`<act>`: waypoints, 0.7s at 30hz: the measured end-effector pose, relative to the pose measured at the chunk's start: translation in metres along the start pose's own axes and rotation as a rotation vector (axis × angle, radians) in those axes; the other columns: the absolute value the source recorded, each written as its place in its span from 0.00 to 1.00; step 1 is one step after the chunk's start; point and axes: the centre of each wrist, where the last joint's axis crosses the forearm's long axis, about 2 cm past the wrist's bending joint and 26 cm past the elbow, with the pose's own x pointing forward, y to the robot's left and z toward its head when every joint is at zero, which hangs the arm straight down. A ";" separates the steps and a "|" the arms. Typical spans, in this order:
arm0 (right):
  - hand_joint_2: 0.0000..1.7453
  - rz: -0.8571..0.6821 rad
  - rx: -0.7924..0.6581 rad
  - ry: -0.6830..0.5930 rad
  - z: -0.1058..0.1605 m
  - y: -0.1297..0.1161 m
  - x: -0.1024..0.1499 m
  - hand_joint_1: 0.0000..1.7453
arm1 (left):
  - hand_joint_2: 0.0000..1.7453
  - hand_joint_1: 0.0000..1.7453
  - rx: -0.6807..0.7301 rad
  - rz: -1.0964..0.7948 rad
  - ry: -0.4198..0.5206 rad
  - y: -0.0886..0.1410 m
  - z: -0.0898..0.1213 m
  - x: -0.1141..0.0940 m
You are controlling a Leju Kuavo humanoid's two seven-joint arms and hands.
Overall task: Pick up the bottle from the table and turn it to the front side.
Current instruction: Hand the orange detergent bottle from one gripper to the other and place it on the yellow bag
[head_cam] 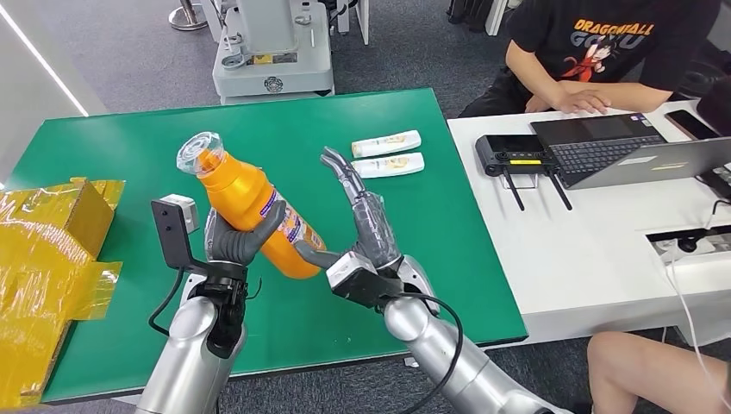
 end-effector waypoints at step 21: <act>1.00 -0.272 -0.449 -0.349 0.042 -0.018 0.109 0.00 | 1.00 1.00 0.161 -0.110 -0.061 0.035 0.010 0.014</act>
